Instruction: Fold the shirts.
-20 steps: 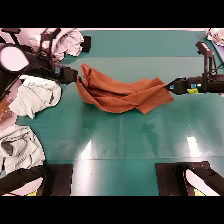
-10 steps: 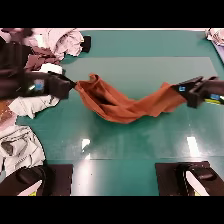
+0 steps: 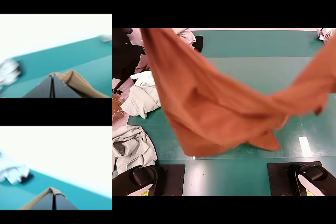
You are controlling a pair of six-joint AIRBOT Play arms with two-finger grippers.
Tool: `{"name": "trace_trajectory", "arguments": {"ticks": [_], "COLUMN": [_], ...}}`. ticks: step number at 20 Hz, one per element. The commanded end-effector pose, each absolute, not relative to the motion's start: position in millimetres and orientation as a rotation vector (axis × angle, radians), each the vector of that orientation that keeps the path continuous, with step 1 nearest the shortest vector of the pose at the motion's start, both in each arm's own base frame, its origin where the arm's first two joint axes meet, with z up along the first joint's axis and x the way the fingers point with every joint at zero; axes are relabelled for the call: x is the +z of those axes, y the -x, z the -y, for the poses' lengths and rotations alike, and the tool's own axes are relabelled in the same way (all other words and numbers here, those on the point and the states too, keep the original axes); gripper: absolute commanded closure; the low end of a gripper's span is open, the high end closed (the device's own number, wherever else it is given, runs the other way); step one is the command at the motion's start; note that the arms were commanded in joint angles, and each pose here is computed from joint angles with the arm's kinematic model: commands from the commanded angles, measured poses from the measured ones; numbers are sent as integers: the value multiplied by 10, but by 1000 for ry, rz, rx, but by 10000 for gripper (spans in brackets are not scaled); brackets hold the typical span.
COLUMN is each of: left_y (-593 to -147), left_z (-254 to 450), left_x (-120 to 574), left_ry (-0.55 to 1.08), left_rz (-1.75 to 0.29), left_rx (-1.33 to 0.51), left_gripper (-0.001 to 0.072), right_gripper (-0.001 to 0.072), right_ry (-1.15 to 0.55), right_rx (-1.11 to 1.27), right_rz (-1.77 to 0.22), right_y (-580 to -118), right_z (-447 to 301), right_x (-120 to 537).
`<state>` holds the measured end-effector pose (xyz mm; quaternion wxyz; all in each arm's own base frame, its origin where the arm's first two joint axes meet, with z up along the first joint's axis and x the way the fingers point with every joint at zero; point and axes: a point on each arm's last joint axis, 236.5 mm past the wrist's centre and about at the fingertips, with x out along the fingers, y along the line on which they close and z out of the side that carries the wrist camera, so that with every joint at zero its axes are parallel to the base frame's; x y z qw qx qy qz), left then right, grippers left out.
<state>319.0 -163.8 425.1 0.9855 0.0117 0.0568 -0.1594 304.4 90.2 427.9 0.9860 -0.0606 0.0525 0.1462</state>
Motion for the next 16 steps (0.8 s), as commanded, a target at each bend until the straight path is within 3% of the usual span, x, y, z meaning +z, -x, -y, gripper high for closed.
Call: {"name": "trace_trajectory", "arguments": {"ticks": [1, 5, 7, 11, 16], "left_y": [-4042, -4852, -5113, -5597, -5863], "left_z": [977, 413, 328, 464, 571], "left_x": [3330, 2035, 1409, 777, 457], "left_ry": [-149, -92, -58, -99, -126], "left_rz": [-386, -623, -738, -735, -702], "left_rx": [60, 160, 142, 75, 34], "left_gripper": [685, 684, 683, 683, 682], "right_gripper": [693, 695, 695, 694, 689], "right_ry": [127, -140, -146, -185, -180], "right_rx": [134, 158, 145, 221, 242], "right_rz": [-452, -771, -835, -869, -898], "right_y": [-4073, -5071, -5360, -5634, -5788], "right_z": [-628, -410, -247, -375, -560], "right_x": [3322, 1813, 1265, 708, 277]}}
